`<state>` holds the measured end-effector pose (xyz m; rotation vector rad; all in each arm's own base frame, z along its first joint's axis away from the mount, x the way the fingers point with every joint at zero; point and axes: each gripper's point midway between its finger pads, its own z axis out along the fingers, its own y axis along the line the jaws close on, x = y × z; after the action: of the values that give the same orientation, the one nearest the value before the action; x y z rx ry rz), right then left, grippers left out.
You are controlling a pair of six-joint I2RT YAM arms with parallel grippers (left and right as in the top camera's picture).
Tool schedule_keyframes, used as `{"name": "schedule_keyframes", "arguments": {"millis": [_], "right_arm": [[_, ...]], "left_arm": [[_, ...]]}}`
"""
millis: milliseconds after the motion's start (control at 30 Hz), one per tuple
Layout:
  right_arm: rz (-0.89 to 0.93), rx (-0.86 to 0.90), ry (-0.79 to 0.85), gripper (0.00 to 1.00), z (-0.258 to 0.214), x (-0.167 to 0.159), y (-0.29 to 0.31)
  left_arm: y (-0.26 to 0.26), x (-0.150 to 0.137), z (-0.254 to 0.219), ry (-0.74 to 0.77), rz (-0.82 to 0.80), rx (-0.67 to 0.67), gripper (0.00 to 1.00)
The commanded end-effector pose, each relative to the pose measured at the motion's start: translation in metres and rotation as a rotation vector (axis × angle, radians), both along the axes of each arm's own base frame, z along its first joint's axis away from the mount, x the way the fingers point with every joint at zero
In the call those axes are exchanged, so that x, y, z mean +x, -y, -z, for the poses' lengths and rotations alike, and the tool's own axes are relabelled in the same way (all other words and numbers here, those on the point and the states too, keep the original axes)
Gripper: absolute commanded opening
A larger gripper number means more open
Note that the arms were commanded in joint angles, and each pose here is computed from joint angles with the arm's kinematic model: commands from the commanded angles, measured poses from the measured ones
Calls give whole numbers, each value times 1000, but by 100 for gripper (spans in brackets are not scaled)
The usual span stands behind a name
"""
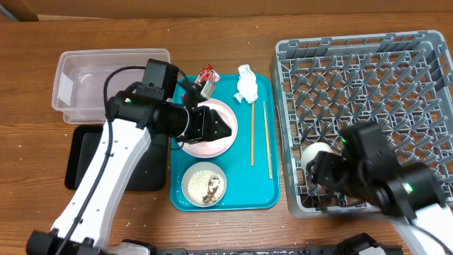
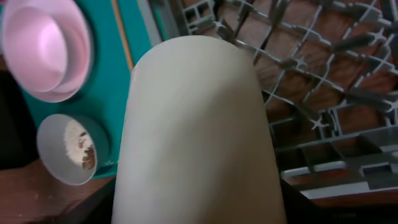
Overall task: Sort waste into correct bins and load items into the dishwasher
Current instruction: 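Place the white cup into the dish rack with the right gripper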
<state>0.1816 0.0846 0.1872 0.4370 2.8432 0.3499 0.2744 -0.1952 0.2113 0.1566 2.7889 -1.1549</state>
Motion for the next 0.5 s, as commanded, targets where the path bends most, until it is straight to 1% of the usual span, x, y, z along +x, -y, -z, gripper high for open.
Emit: {"name": "schedule_keyframes", "arguments": {"millis": [0, 133, 233, 300, 333, 367, 467], "right_arm": [[72, -62, -68, 63, 14, 14, 5], [94, -155, -187, 64, 43, 24, 9], [89, -222, -284, 64, 65, 25, 13], [84, -243, -332, 72, 75, 25, 13], [84, -246, -340, 80, 77, 26, 12], [84, -244, -335, 85, 78, 28, 12], [84, -215, -268, 93, 69, 39, 8]], "left_arm": [[-46, 20, -18, 155, -174, 302, 38], [-80, 14, -37, 196, -258, 468, 37], [-95, 5, -50, 220, -286, 525, 38], [-100, -2, -53, 221, -291, 538, 40], [-101, -6, -54, 218, -289, 540, 41], [-102, -10, -54, 213, -286, 542, 41], [-95, -20, -52, 195, -226, 521, 43]]}}
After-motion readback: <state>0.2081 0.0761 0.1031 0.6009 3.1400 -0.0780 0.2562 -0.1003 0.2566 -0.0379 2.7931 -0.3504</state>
